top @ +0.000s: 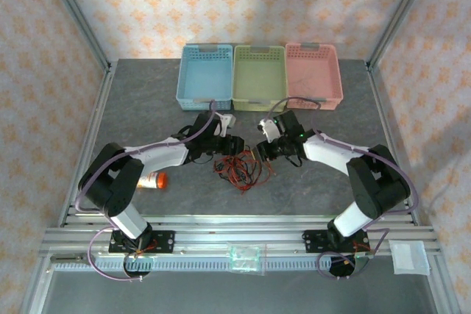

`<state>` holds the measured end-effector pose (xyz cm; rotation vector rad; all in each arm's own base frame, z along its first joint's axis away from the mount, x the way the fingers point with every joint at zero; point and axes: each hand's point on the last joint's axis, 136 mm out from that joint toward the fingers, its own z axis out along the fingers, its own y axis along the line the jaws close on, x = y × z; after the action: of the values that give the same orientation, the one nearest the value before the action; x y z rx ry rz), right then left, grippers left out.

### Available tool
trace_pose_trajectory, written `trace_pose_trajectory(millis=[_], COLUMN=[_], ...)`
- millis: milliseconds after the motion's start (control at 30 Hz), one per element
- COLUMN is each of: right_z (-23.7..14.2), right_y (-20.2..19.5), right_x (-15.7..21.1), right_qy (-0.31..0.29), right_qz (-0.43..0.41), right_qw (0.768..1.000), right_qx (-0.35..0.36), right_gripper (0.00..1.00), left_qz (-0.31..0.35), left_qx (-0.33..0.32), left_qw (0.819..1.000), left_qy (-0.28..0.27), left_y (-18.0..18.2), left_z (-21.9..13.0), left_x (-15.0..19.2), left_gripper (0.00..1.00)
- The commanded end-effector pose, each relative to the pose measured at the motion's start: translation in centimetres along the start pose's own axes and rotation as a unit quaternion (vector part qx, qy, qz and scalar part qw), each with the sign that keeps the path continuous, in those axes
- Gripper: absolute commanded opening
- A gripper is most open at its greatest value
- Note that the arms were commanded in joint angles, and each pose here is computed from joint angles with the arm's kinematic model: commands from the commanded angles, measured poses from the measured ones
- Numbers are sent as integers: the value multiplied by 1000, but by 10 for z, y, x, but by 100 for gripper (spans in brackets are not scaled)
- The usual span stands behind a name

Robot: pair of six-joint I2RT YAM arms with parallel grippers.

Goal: Untangle the cables

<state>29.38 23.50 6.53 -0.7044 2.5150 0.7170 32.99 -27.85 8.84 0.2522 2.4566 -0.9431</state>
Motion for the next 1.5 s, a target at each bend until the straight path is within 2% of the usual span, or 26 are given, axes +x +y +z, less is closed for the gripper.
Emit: trace_pose_trajectory(millis=[0,233,433,767,1133,1467], right_z=[-4,2,6,13,32,40], right_y=[3,0,0,-1,-5,-16], right_x=[-1,8,9,19,12,19], right_qy=[-9,6,10,21,14,17], right_qz=[10,19,25,38,59,71], right_qw=[1000,1000,1000,999,998,997], right_qx=[-7,-9,-13,-20,3,32], right_gripper=[46,42,37,31,21,20], left_qz=[12,13,14,19,62,91], left_qx=[4,8,7,7,73,91], left_qw=[1000,1000,1000,1000,993,982], left_qy=[8,11,12,0,-69,-139], left_y=[-1,0,0,-5,-63,-103], left_z=[4,11,12,5,-42,-99], left_x=[-5,-7,-6,-14,-61,-108], left_gripper=[46,35,17,2,0,0])
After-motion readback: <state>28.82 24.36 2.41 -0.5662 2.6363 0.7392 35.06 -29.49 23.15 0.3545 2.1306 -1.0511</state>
